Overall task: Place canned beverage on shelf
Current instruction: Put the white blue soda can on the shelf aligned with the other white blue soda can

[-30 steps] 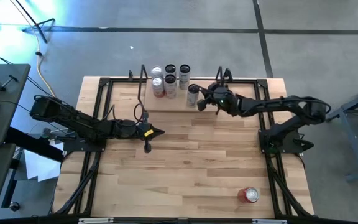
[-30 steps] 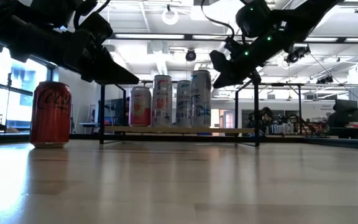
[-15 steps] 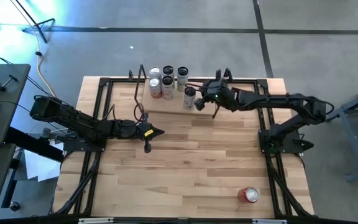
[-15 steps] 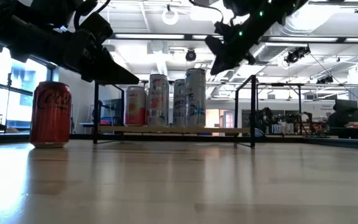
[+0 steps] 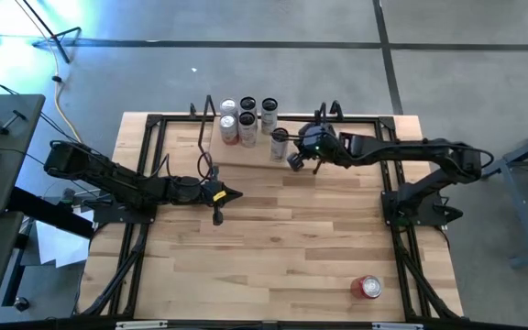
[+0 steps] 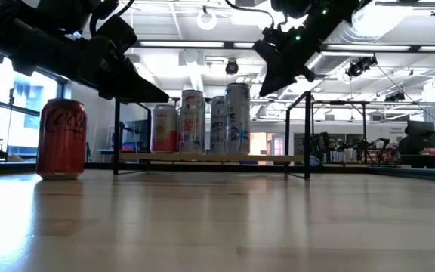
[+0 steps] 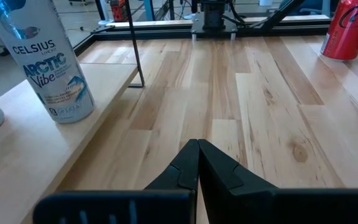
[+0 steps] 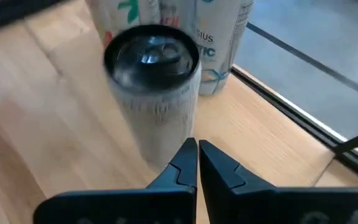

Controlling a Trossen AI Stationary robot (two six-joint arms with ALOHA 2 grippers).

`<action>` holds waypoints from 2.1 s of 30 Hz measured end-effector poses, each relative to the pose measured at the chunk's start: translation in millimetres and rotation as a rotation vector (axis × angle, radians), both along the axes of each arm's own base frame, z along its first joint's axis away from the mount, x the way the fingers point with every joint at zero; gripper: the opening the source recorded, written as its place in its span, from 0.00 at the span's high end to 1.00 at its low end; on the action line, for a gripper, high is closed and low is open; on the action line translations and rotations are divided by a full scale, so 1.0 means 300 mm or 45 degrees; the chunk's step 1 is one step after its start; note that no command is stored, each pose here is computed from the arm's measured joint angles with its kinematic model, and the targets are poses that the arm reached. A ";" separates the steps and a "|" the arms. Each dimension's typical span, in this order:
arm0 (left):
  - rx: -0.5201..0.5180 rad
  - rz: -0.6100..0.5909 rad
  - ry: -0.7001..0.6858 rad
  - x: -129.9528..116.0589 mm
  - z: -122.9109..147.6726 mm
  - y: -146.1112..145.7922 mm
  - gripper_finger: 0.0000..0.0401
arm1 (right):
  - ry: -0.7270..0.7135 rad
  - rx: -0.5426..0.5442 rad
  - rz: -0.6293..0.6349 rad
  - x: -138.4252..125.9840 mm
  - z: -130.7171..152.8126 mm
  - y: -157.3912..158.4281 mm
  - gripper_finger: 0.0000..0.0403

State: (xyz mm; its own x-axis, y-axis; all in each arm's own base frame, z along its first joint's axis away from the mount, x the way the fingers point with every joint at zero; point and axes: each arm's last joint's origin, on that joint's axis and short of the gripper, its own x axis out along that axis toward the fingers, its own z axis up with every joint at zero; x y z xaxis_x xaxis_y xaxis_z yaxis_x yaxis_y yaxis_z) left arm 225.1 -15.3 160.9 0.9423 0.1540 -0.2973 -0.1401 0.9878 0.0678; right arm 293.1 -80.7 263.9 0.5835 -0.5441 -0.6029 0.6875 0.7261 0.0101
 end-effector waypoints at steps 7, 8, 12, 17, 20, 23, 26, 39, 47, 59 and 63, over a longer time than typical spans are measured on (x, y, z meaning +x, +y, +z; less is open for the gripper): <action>0.012 -0.003 0.004 0.000 -0.001 0.000 1.00 | 0.342 -0.005 0.330 -0.071 0.064 0.164 1.00; 0.013 -0.003 0.004 0.000 -0.001 0.000 1.00 | 0.410 -0.004 0.335 -0.086 0.058 0.178 1.00; 0.013 -0.003 0.003 0.000 0.000 0.001 1.00 | 0.560 0.019 0.291 -0.121 0.020 0.183 1.00; -0.008 0.000 0.005 -0.001 -0.002 -0.001 1.00 | 0.554 0.011 0.223 -0.126 -0.037 0.120 1.00; -0.009 -0.001 0.005 -0.001 -0.002 -0.001 1.00 | 0.550 -0.009 0.156 -0.133 -0.056 0.079 1.00; -0.007 -0.002 0.007 -0.001 -0.002 -0.001 1.00 | 0.518 -0.017 0.139 -0.132 -0.066 0.049 1.00; 0.003 -0.004 0.009 -0.001 -0.002 -0.001 1.00 | 0.486 -0.031 0.126 -0.129 -0.066 0.026 1.00; 0.003 -0.003 0.010 -0.001 -0.002 -0.001 1.00 | 0.347 -0.061 0.206 -0.080 0.025 0.083 1.00; 0.003 -0.001 0.010 -0.001 -0.002 0.000 1.00 | 0.206 -0.080 0.189 -0.022 0.024 0.085 1.00; 0.004 -0.002 0.013 -0.001 -0.003 0.000 1.00 | 0.112 -0.101 0.070 0.045 -0.032 -0.042 1.00; 0.004 -0.002 0.019 -0.001 -0.005 0.000 1.00 | 0.070 -0.102 0.053 0.047 -0.028 -0.072 1.00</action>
State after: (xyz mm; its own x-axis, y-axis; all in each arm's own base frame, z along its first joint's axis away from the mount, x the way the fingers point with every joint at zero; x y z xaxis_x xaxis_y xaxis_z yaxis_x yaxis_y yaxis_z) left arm 224.6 -15.3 159.5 0.9379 0.1537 -0.3111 -0.1376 0.9878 0.0731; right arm 307.1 -102.4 255.5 0.5739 -0.5678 -0.5902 0.6549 0.7509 -0.0856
